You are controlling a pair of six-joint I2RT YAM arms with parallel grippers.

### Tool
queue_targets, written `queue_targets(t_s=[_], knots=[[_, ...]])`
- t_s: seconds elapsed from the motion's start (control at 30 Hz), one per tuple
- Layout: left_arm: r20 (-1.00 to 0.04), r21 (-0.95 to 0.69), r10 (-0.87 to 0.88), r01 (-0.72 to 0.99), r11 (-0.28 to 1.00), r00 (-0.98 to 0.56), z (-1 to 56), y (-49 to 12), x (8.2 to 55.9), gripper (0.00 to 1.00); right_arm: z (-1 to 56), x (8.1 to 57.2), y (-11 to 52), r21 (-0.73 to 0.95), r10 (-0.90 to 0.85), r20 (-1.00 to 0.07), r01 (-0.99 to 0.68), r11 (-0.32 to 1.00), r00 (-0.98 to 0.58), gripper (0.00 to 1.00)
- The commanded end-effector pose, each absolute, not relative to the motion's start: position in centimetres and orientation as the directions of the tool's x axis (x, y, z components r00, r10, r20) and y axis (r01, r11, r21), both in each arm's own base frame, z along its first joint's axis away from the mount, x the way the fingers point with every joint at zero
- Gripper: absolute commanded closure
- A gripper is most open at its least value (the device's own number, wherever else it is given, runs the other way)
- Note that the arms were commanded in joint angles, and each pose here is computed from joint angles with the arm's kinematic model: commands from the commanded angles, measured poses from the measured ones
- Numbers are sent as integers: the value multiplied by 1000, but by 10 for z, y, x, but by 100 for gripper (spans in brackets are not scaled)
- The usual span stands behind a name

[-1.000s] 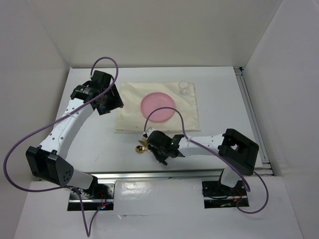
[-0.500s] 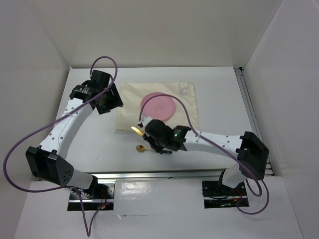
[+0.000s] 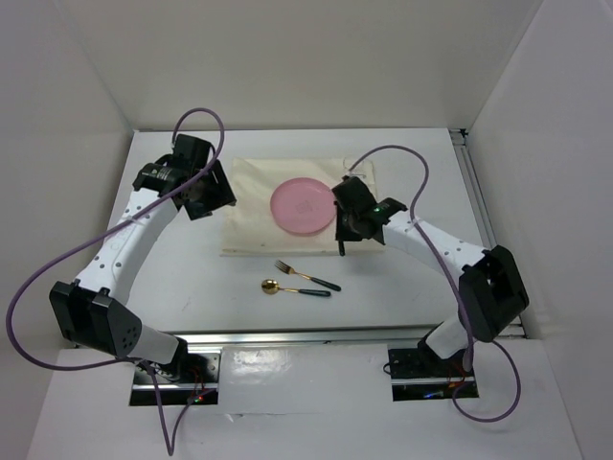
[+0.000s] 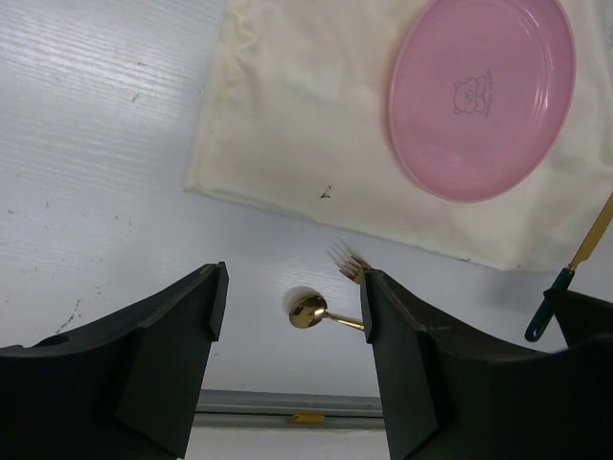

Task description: Set the dinner table for one person

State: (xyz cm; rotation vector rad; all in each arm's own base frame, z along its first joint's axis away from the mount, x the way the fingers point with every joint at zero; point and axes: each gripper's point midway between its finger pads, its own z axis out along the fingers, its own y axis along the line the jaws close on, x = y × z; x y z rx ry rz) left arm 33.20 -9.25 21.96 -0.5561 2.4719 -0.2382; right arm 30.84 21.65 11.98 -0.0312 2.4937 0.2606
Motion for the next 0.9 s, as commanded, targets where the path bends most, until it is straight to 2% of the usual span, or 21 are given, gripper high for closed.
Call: queue_targets(t_s=[0.0,0.3,0.4,0.6,0.63,0.67,0.7,0.77,0.87], knots=[[-511,-322,-442,-312,894,-737,230,-97,337,26,124,329,196,271,194,-595,32,962,-780,100],[-491,-307,-429,-311,900,-758,217,-98,335,26,85,387,171,170,115,-610,13,985,-784,100],[-491,-307,-429,-311,900,-758,217,-98,335,26,65,399,162,147,119,-582,40,988,-804,100],[-504,-301,-422,-305,903,-753,220,-96,334,26,63,419,162,131,110,-605,38,991,-789,99],[-504,-301,-422,-305,903,-753,220,-96,334,26,57,419,162,125,107,-596,40,991,-796,94],[-504,-301,-422,-305,903,-753,220,-96,334,26,57,419,159,114,108,-600,48,992,-792,74],[-504,-301,-422,-305,903,-753,220,-96,334,26,61,423,159,118,121,-610,61,991,-783,60],[-499,-307,-422,-301,903,-757,220,-98,334,26,65,422,159,120,122,-612,60,991,-782,39],[-502,-303,-414,-294,907,-759,220,-97,334,26,81,421,157,122,127,-628,63,990,-768,36]])
